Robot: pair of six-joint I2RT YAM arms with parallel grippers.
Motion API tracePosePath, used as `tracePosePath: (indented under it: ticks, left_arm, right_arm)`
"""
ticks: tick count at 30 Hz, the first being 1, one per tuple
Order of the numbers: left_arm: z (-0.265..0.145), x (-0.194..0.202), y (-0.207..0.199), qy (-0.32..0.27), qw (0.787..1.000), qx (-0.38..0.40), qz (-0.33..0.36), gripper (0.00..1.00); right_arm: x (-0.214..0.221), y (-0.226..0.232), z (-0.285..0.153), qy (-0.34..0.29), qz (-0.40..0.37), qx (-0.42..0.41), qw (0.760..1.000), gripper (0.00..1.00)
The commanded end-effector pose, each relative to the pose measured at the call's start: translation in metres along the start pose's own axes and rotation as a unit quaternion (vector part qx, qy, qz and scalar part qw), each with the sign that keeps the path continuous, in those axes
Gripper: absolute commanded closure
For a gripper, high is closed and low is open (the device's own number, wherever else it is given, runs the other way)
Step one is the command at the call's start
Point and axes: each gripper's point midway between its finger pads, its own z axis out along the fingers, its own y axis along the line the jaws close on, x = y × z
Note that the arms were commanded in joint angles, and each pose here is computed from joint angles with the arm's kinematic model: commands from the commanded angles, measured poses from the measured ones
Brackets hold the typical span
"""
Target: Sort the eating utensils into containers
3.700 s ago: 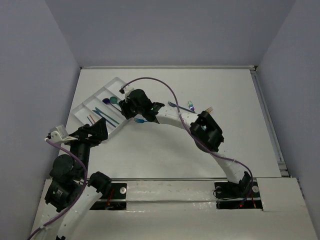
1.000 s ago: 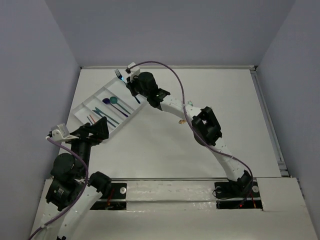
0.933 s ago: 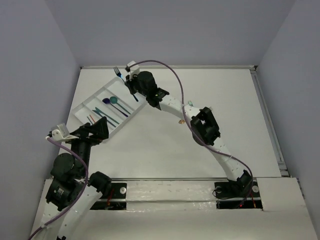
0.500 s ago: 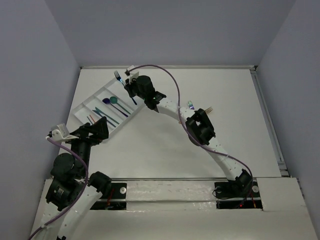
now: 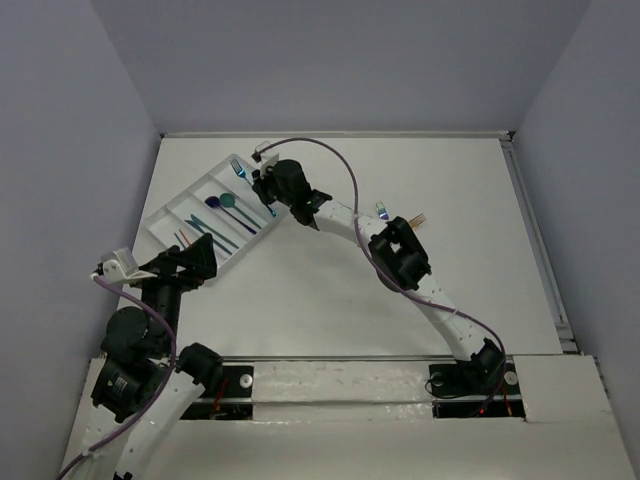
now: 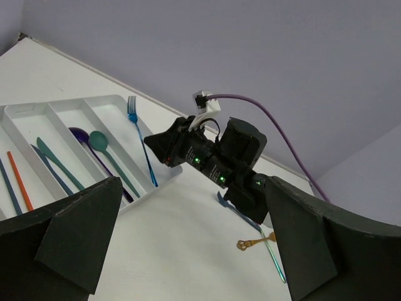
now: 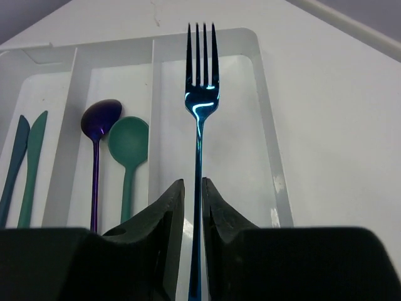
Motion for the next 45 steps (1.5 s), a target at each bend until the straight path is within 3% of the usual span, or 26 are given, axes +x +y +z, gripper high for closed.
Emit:
tracePosePath:
  ticks: [1, 4, 9, 10, 11, 12, 13, 14, 15, 16, 19, 20, 22, 23, 24, 28, 37, 40, 42, 45]
  left_arm:
    - [0.000, -0.008, -0.003, -0.017, 1.000, 0.008, -0.005, 0.01]
    - [-0.001, -0.008, -0.003, -0.017, 1.000, 0.009, -0.005, 0.01]
    - [-0.001, -0.007, -0.003, -0.017, 1.000, 0.010, -0.005, 0.01]
    - [-0.001, -0.007, -0.004, -0.017, 1.000, 0.010, -0.005, 0.01]
    - [-0.001, -0.007, -0.004, -0.017, 1.000, 0.010, -0.005, 0.01]
    - [-0.001, -0.008, -0.004, -0.017, 1.000, 0.011, -0.006, 0.01]
    - [-0.002, -0.008, -0.004, -0.019, 1.000, 0.012, -0.007, 0.01]
    - [-0.002, -0.009, -0.004, -0.020, 1.000, 0.012, -0.007, 0.01]
    - [-0.002, -0.009, -0.004, -0.020, 1.000, 0.013, -0.008, 0.01]
    - [-0.002, -0.009, -0.004, -0.020, 1.000, 0.013, -0.007, 0.01]
    - [-0.003, -0.009, -0.007, -0.019, 1.000, 0.020, -0.009, 0.01]
    - [-0.003, -0.010, -0.007, -0.020, 1.000, 0.020, -0.009, 0.01]
    - [-0.004, -0.009, -0.008, -0.019, 0.999, 0.025, -0.011, 0.01]
    - [-0.004, -0.009, -0.009, -0.019, 0.999, 0.026, -0.011, 0.01]
    - [-0.004, -0.009, -0.009, -0.018, 0.999, 0.027, -0.011, 0.01]
    - [-0.003, -0.005, -0.011, -0.010, 0.999, 0.032, -0.009, 0.01]
    - [-0.006, -0.009, -0.012, -0.017, 0.999, 0.039, -0.015, 0.01]
    - [-0.007, -0.012, -0.010, -0.024, 0.999, 0.036, -0.017, 0.01]
    - [-0.007, -0.009, -0.008, -0.017, 0.999, 0.030, -0.018, 0.01]
    - [-0.007, -0.004, -0.007, -0.009, 0.999, 0.026, -0.016, 0.01]
  right_arm:
    - [-0.026, -0.002, -0.006, -0.019, -0.001, 0.003, 1.000, 0.72]
    - [-0.027, -0.005, -0.013, -0.024, 0.003, 0.012, 1.000, 0.66]
    - [-0.047, -0.011, -0.027, -0.033, 0.003, 0.034, 0.999, 0.65]
    - [-0.036, -0.013, -0.032, -0.019, 0.002, 0.040, 0.999, 0.65]
    - [-0.065, -0.020, -0.046, -0.042, 0.005, 0.045, 0.998, 0.65]
    - [-0.071, -0.029, -0.055, -0.046, 0.012, 0.050, 0.998, 0.65]
    - [-0.047, -0.035, -0.067, -0.018, 0.016, 0.054, 0.998, 0.65]
    - [-0.083, -0.045, -0.090, -0.048, 0.023, 0.063, 0.997, 0.65]
    - [-0.053, -0.056, -0.106, -0.013, 0.029, 0.086, 0.996, 0.65]
    - [-0.083, -0.054, -0.117, -0.038, 0.032, 0.085, 0.995, 0.65]
    - [-0.057, -0.097, -0.190, 0.017, 0.065, 0.188, 0.980, 0.65]
    - [-0.029, -0.103, -0.198, 0.049, 0.076, 0.212, 0.973, 0.65]
    - [-0.022, -0.117, -0.230, 0.060, 0.113, 0.267, 0.955, 0.64]
    - [0.009, -0.124, -0.248, 0.101, 0.120, 0.290, 0.944, 0.63]
    - [0.017, -0.132, -0.265, 0.115, 0.123, 0.314, 0.934, 0.57]
    - [0.047, -0.156, -0.301, 0.164, 0.137, 0.371, 0.903, 0.55]
    - [0.072, -0.162, -0.345, 0.204, 0.188, 0.388, 0.879, 0.59]
    - [0.083, -0.158, -0.346, 0.212, 0.212, 0.392, 0.870, 0.52]
    - [0.089, -0.156, -0.344, 0.213, 0.227, 0.393, 0.865, 0.42]
    - [0.088, -0.147, -0.326, 0.191, 0.271, 0.368, 0.869, 0.40]
